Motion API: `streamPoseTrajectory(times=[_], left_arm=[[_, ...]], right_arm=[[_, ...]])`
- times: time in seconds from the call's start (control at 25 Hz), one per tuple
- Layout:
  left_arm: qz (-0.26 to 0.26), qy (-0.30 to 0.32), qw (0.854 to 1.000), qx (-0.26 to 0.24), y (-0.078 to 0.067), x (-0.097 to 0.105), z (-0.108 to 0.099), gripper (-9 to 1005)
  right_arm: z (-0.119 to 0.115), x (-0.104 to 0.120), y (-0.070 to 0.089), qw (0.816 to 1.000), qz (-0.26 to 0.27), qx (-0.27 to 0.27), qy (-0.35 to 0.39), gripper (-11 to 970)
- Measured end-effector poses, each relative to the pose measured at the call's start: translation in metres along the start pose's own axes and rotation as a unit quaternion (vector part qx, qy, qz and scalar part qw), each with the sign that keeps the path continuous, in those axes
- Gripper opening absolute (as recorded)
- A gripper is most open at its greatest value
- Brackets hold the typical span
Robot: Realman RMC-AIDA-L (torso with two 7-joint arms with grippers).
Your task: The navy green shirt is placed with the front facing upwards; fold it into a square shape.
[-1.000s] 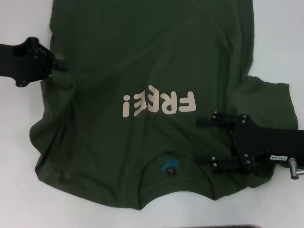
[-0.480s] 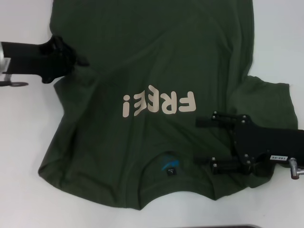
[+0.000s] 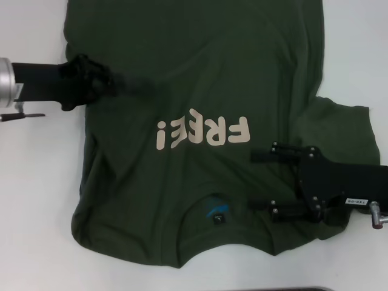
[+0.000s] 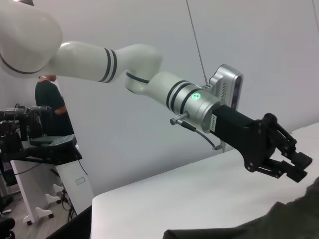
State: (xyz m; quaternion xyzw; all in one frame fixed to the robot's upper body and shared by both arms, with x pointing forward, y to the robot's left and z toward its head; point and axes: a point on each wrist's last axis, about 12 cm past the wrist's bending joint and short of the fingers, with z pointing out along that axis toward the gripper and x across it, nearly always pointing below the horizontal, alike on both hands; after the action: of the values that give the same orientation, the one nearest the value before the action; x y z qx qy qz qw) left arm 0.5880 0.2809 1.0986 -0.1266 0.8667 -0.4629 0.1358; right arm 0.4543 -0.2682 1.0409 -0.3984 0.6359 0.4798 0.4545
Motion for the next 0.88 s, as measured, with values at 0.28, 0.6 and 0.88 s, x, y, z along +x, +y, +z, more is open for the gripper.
streamPoseTrajectory(times=[0.28,0.6,0.88], left_arm=[[0.016,0.024,1.000,0.003,-0.003,0.003,-0.001,293],[0.031,0.020,0.999,-0.010,0.005,0.001,-0.035,561],[0.043,0.001,0.999,-0.027,0.018,0.007,-0.061,599]], right_arm=[[0.000,0.000,0.000,1.000,0.000,0.002,0.002,883],[-0.003,-0.001,-0.002,1.000,0.004,0.002,0.004,884],[-0.004,-0.001,-0.002,1.000,0.004,0.005,0.005,884]])
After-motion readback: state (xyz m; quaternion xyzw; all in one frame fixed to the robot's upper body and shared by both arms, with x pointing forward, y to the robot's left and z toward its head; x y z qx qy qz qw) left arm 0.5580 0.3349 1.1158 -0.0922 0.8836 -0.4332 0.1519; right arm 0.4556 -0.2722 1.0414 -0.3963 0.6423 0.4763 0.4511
